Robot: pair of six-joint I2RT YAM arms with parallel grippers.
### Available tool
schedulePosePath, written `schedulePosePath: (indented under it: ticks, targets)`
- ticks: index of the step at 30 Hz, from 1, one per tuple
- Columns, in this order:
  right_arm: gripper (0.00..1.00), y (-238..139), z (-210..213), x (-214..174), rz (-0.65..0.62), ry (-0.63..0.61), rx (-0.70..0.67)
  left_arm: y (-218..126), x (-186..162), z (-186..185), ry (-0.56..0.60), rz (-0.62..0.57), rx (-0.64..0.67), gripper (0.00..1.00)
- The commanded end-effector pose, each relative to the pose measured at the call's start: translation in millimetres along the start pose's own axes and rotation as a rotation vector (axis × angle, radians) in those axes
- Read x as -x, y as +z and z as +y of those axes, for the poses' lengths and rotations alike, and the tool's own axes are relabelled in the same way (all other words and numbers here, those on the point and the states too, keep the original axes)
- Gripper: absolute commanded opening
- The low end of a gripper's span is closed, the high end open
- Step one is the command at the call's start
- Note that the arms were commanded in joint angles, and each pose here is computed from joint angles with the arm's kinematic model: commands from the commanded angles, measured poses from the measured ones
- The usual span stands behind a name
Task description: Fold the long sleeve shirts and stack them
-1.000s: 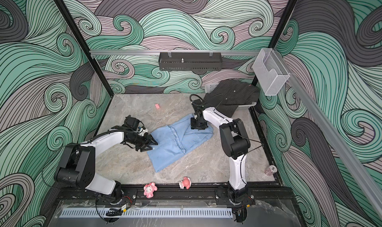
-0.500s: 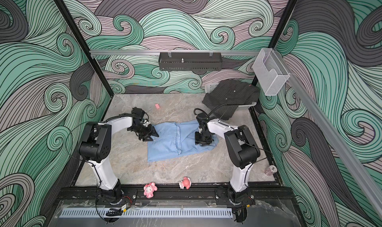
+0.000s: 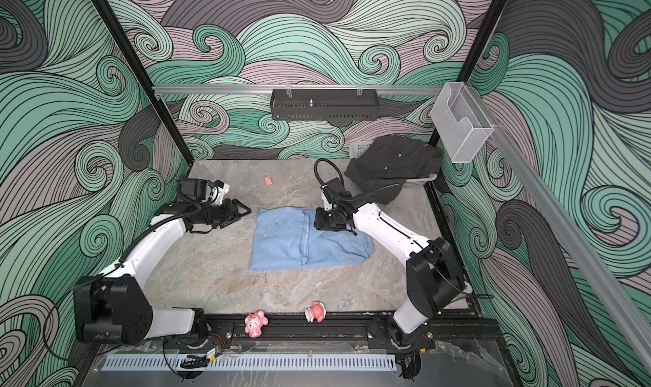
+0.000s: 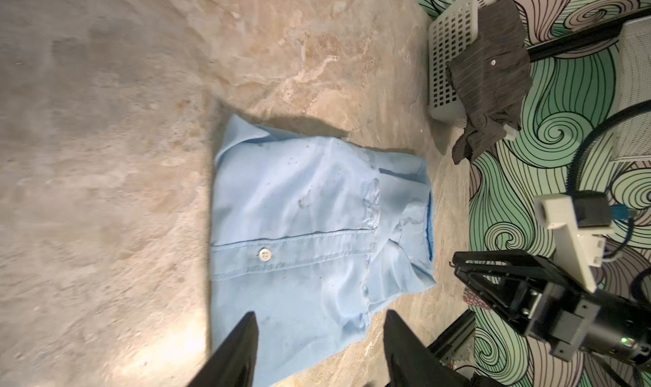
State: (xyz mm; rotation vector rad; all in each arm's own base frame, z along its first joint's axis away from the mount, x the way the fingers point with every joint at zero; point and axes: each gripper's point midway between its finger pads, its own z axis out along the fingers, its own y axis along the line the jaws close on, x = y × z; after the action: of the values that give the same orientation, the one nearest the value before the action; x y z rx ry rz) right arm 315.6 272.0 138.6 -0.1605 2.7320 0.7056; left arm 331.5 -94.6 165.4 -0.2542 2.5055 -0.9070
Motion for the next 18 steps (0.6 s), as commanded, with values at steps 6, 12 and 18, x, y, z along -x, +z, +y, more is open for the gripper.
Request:
schedulePosePath:
  ticks: [6,12,18]
  targets:
    - [0.27,84.6,49.7,5.7,0.108,0.198,0.259,27.2,-18.9,33.3,-0.131,0.146,-0.063,0.58]
    - [0.28,122.4,-8.5,-31.4,0.189,0.249,0.074,45.9,-34.1,50.0,-0.190,0.226,-0.075,0.60]
    - [0.28,138.6,-49.8,-61.3,0.279,0.271,-0.072,62.2,-51.1,65.8,-0.236,0.324,-0.062,0.63]
